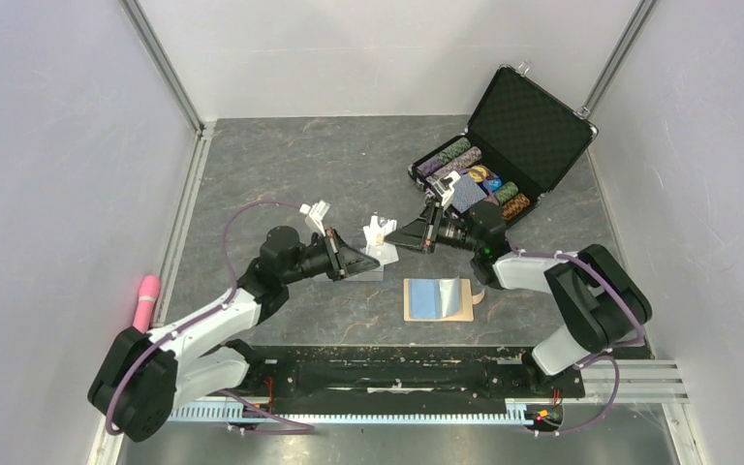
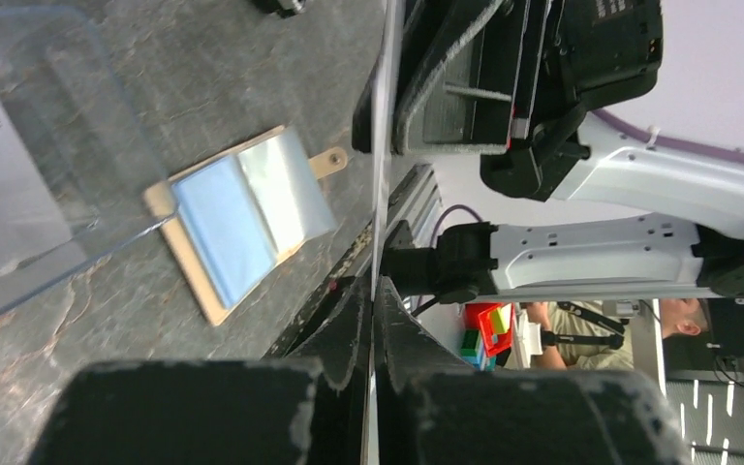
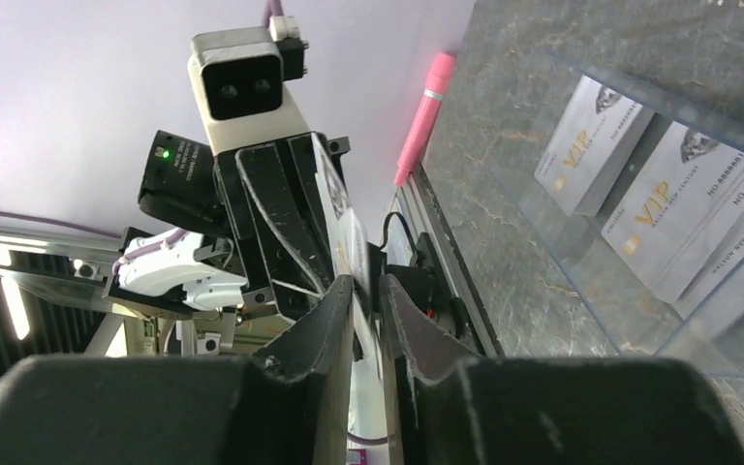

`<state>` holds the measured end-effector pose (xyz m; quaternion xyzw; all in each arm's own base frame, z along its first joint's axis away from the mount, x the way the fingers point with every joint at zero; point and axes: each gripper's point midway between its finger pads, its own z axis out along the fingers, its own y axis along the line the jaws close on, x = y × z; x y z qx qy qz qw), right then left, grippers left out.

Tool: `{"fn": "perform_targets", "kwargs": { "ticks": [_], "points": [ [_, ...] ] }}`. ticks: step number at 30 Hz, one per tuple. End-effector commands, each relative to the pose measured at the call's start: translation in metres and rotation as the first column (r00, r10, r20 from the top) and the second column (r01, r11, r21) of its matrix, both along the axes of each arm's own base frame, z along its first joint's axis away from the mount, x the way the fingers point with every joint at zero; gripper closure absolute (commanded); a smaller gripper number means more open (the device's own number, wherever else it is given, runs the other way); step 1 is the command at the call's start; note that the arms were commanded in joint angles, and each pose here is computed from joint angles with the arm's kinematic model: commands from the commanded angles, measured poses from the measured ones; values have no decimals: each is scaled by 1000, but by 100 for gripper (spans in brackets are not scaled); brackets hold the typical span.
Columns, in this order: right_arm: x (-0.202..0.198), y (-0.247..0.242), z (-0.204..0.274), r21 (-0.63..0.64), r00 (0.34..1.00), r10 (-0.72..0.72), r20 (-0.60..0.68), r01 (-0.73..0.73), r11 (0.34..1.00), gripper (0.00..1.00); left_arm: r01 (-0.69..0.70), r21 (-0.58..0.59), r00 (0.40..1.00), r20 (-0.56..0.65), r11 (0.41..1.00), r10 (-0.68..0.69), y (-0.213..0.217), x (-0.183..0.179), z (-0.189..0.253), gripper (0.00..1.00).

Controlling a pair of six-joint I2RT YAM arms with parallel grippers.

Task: Put the credit cards into the card holder
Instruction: Place the credit card in the storage box.

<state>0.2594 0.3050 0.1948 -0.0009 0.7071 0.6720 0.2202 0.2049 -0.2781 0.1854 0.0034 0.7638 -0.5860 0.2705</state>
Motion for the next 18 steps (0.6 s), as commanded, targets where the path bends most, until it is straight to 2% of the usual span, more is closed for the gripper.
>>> {"fn": "perform_targets", "kwargs": {
  "ticks": [1, 4, 7, 9, 15, 18],
  "points": [
    [5, 6, 4, 22, 997, 20, 76, -21, 1000, 78, -47, 98, 999, 16, 994, 46, 16, -4, -23, 98],
    [8, 12, -2, 27, 997, 42, 70, -44, 999, 61, -69, 115, 998, 7, 991, 69, 23, -7, -30, 98],
    [7, 18, -5, 44, 996, 63, 61, -65, 997, 57, -81, 124, 997, -1, 989, 82, 26, -8, -35, 98],
    [7, 20, -8, 53, 996, 69, 49, -71, 996, 61, -84, 126, 996, -5, 988, 86, 28, -8, -37, 98],
    [8, 22, -20, 39, 997, 75, 19, -76, 996, 100, -81, 135, 996, -12, 988, 83, 29, -10, -41, 98],
    [10, 23, -19, 35, 997, 78, 24, -79, 996, 100, -79, 149, 996, -18, 986, 82, 30, -12, -44, 98]
  ]
}}
